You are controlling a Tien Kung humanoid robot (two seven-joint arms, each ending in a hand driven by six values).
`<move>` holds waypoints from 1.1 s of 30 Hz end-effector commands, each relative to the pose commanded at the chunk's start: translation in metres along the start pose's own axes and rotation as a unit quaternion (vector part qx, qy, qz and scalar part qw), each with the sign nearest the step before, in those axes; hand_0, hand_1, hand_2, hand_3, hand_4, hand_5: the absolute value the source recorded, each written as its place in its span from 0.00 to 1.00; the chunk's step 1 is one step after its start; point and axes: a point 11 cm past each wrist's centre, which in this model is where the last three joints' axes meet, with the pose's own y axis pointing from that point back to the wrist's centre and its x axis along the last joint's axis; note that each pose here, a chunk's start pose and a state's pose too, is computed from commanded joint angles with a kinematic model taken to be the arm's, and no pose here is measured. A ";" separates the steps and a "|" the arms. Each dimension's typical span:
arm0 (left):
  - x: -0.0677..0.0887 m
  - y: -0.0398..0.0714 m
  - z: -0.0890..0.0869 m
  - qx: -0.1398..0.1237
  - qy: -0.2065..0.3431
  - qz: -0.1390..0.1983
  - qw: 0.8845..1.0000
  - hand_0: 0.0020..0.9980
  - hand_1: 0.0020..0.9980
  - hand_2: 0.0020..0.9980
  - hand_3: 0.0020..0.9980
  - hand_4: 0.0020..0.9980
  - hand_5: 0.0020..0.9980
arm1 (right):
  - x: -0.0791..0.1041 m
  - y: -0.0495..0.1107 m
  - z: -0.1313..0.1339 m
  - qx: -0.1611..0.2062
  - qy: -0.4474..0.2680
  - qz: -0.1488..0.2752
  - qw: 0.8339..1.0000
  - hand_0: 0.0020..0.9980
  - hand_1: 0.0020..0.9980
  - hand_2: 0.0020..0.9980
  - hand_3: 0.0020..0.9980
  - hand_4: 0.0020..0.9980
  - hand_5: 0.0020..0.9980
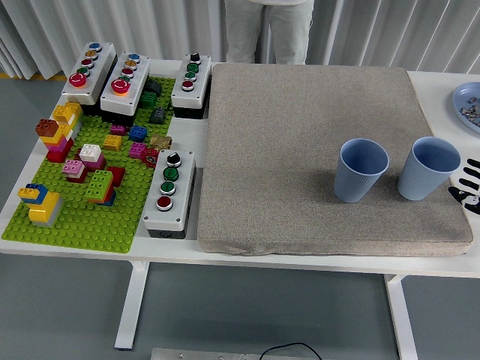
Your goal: Pick cup pour cup place
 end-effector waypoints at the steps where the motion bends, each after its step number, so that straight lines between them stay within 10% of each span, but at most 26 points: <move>1: 0.000 0.000 0.000 0.000 0.000 0.000 1.000 0.69 0.73 0.77 0.63 0.48 0.94 | -0.002 0.000 -0.001 0.001 0.002 0.000 1.000 0.85 0.84 0.88 0.88 0.80 0.33; 33: 0.000 0.000 0.000 -0.001 0.000 -0.001 1.000 0.69 0.73 0.76 0.63 0.48 0.94 | -0.023 -0.010 -0.009 0.005 0.023 -0.020 1.000 0.86 0.85 0.90 0.89 0.81 0.29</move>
